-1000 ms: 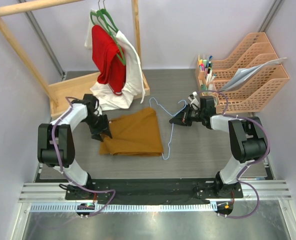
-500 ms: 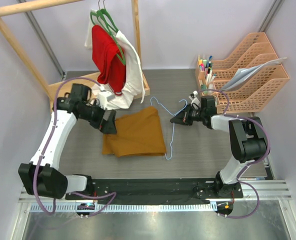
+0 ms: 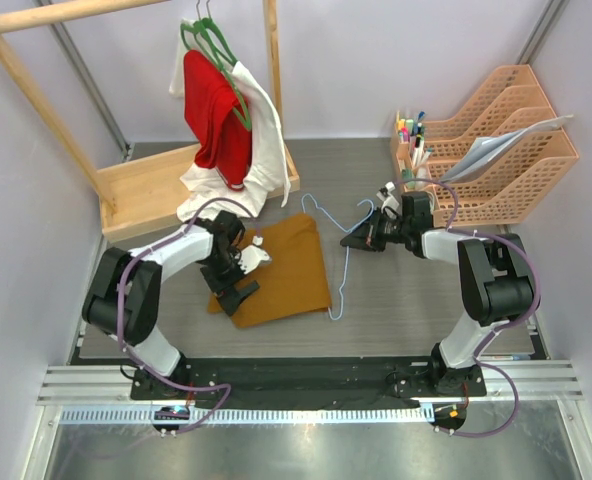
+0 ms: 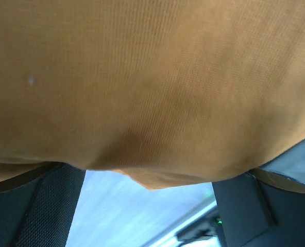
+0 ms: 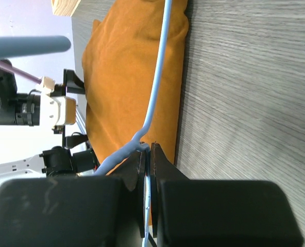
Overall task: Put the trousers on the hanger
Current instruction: Place trousers on hanger
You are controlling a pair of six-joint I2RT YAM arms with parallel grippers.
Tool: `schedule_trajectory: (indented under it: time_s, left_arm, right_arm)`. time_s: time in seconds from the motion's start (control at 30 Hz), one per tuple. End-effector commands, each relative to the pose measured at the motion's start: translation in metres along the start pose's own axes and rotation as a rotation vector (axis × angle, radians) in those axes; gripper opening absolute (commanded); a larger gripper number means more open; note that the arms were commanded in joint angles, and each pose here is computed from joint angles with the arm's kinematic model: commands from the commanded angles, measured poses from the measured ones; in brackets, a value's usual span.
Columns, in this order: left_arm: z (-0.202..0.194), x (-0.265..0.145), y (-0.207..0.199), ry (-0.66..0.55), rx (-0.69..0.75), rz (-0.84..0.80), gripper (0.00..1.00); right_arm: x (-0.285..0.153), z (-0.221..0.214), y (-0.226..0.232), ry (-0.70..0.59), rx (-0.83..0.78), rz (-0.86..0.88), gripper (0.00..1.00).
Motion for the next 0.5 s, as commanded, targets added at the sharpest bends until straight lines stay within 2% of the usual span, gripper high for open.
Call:
schedule_trajectory:
  time_s: [0.0,0.1,0.13,0.17,0.23,0.27,0.3,0.37,0.4,0.47]
  left_arm:
    - [0.0,0.015,0.042,0.048,0.087,0.162,0.98]
    - [0.009,-0.011,0.022,-0.057,0.092,0.096,0.99]
    - [0.01,-0.023,0.001,-0.101,0.069,0.001,0.99]
    - [0.026,-0.054,-0.007,-0.214,0.077,0.004,0.99]
    - [0.035,-0.088,-0.034,-0.315,0.017,-0.072,1.0]
    - [0.054,-0.124,-0.053,-0.47,0.045,-0.104,1.0]
    - [0.06,-0.14,-0.065,-0.524,-0.012,-0.135,1.0]
    - [0.075,-0.181,-0.086,-0.685,-0.017,-0.151,1.0]
    - [0.079,-0.193,-0.092,-0.728,-0.104,-0.169,0.99]
    - [0.093,-0.216,-0.093,-0.841,-0.134,-0.152,0.97]
  right_arm:
    - [-0.005,0.004,-0.001,-0.014,-0.005,-0.045,0.01]
    - [-0.011,0.012,0.02,-0.041,-0.022,0.007,0.01]
    - [-0.016,0.014,0.032,-0.054,-0.026,0.035,0.01]
    - [-0.018,0.016,0.041,-0.066,0.004,0.056,0.01]
    - [-0.028,0.024,0.065,-0.118,-0.014,0.123,0.01]
    - [-0.031,0.026,0.075,-0.129,0.033,0.149,0.01]
    - [-0.036,0.03,0.087,-0.153,0.022,0.181,0.01]
    - [-0.047,0.033,0.11,-0.18,0.053,0.228,0.01]
    - [-0.051,0.034,0.118,-0.188,0.057,0.243,0.01]
    - [-0.065,0.036,0.14,-0.226,0.049,0.278,0.01]
Point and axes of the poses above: each gripper's point midway between its finger pads, its own x axis out along the fingers, its own y axis along the line the jaws close on, z = x × y, the point moved 2 cm from there along -x, back along the fingers, and after that the axes turned 3 degrees about x, right-handed, at the moved point
